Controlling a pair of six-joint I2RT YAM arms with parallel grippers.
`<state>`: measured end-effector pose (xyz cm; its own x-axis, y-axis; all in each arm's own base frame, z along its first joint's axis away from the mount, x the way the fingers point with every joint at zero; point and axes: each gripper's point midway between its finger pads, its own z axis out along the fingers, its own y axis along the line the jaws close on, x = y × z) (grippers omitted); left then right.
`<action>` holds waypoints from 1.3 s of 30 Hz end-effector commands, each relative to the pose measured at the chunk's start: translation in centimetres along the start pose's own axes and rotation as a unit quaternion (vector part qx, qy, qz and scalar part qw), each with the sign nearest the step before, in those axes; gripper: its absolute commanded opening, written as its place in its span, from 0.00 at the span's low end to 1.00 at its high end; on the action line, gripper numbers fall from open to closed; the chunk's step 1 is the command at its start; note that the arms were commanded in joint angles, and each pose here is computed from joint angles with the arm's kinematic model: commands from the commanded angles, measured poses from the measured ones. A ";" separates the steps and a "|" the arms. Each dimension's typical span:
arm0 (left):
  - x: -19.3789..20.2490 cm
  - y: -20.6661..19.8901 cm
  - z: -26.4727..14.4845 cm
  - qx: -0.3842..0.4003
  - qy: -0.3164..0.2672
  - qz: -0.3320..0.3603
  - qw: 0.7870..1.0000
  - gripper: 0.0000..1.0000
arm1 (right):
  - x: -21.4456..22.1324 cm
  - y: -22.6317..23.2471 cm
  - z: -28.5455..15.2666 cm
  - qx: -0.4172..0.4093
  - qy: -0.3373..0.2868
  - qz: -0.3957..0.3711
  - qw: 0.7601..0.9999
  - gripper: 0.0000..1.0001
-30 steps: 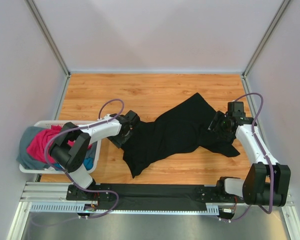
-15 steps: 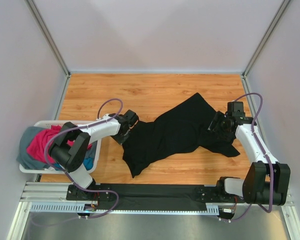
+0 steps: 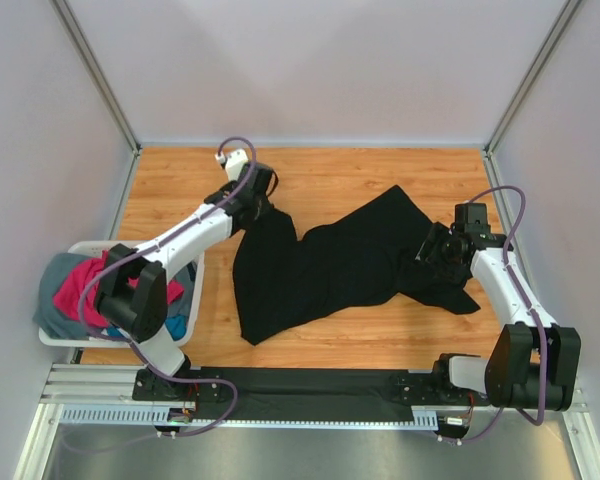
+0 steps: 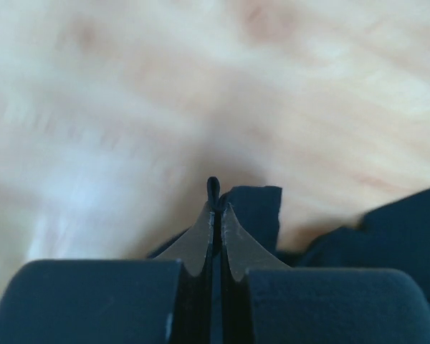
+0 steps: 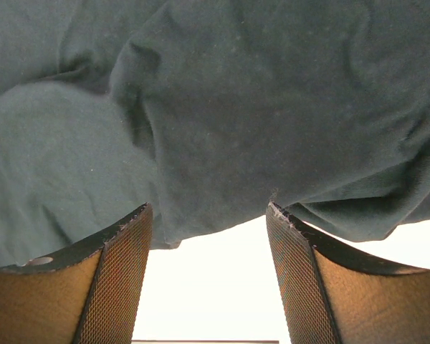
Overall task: Fold and stack the t-shirts
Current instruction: Flatten the tshirt out
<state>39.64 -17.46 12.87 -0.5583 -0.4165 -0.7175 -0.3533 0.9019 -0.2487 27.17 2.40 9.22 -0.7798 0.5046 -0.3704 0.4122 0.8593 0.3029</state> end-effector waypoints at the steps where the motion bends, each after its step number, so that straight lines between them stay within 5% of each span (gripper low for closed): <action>1: -7.9 -4.8 1.0 0.106 -0.072 0.072 0.989 0.00 | -1.7 1.7 -0.9 -0.029 -0.028 0.001 0.999 0.66; 10: -16.3 -11.7 1.5 0.216 -0.121 0.157 0.956 0.00 | -1.4 1.9 -0.9 -0.040 -0.032 0.013 0.999 0.66; 19: -20.4 -13.8 -8.9 0.330 -0.171 0.166 0.913 0.00 | -1.7 1.5 -1.0 -0.028 -0.044 0.018 0.999 0.66; 25: -14.8 -8.1 -16.6 0.387 -0.163 0.173 0.891 0.00 | -1.9 1.6 -0.6 -0.029 -0.045 0.028 0.998 0.66; 29: -6.3 -3.8 -18.1 0.375 -0.102 0.188 0.902 0.00 | -2.5 1.9 -0.2 -0.030 -0.045 0.030 0.998 0.67; 31: -2.8 -3.1 -21.0 0.407 -0.083 0.194 0.889 0.00 | -2.5 2.2 0.0 -0.037 -0.038 0.030 0.998 0.66; 34: 3.8 -0.7 -21.6 0.416 -0.021 0.203 0.886 0.00 | -2.4 2.5 0.4 -0.043 -0.027 0.033 0.998 0.66; 39: 8.5 2.7 -21.4 0.386 0.037 0.192 0.902 0.00 | -1.9 2.3 1.1 -0.039 -0.016 0.035 0.998 0.66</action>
<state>18.88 -22.06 21.70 -0.5164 -0.0019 -0.8564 0.5781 0.7370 -0.3502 28.67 3.14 8.70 -0.7521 0.5613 -0.3453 0.4467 0.8195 0.3591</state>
